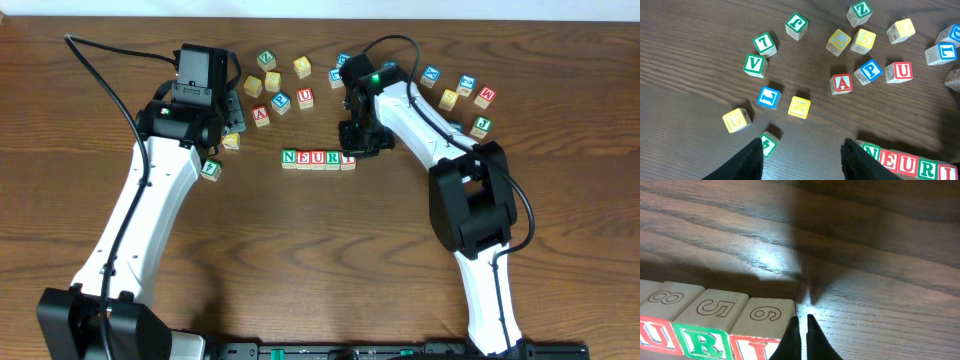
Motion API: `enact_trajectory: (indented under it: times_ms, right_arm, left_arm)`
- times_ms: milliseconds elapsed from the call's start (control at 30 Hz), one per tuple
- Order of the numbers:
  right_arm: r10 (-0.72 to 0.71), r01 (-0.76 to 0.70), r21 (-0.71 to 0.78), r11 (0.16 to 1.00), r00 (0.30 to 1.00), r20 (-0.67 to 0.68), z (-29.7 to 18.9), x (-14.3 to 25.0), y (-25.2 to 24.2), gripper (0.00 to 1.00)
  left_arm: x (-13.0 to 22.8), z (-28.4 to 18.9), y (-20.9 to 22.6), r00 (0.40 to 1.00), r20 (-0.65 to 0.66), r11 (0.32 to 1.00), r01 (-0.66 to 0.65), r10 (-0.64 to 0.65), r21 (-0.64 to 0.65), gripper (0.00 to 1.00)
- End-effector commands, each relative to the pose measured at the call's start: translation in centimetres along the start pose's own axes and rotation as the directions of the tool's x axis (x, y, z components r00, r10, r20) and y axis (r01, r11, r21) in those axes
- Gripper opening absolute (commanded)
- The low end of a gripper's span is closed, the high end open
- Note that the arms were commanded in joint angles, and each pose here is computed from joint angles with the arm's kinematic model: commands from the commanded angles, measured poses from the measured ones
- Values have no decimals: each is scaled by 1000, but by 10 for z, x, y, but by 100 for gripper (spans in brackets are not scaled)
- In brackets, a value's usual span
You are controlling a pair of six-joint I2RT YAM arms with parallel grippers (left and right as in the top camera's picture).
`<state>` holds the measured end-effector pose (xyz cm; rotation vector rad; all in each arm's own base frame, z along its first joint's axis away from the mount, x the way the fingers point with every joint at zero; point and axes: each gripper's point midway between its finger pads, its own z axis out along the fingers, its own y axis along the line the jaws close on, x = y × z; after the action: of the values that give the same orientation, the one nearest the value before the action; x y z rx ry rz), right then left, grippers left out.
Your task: Spell out NEURIPS
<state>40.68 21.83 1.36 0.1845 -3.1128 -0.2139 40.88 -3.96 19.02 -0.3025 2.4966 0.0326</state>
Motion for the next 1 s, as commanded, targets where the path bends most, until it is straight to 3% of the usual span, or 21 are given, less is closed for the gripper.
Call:
enact_trajectory:
  times_ms: [0,267,533,733,967]
  right_arm:
    - [18,-18,-20,1000,1000,-24,3,6,7,1]
    - [58,-58,2,998,994,-95,2,24,2,3]
    - [53,-52,15,999,995,-81,-1,20,-2,1]
    - [-1,3,87,996,1000,-16,-47,-1,-21,11]
    - [-81,79,19,997,985,155,-101,-37,4,20]
  left_arm:
    - [0,0,4,1000,5,1000,12,-11,-18,50]
    - [0,0,4,1000,5,1000,12,-12,-18,50]
    - [0,0,4,1000,5,1000,11,-11,-18,50]
    - [-5,0,3,1000,25,1000,14,-14,-11,50]
    - [-19,-8,12,998,59,999,37,-36,-15,50]
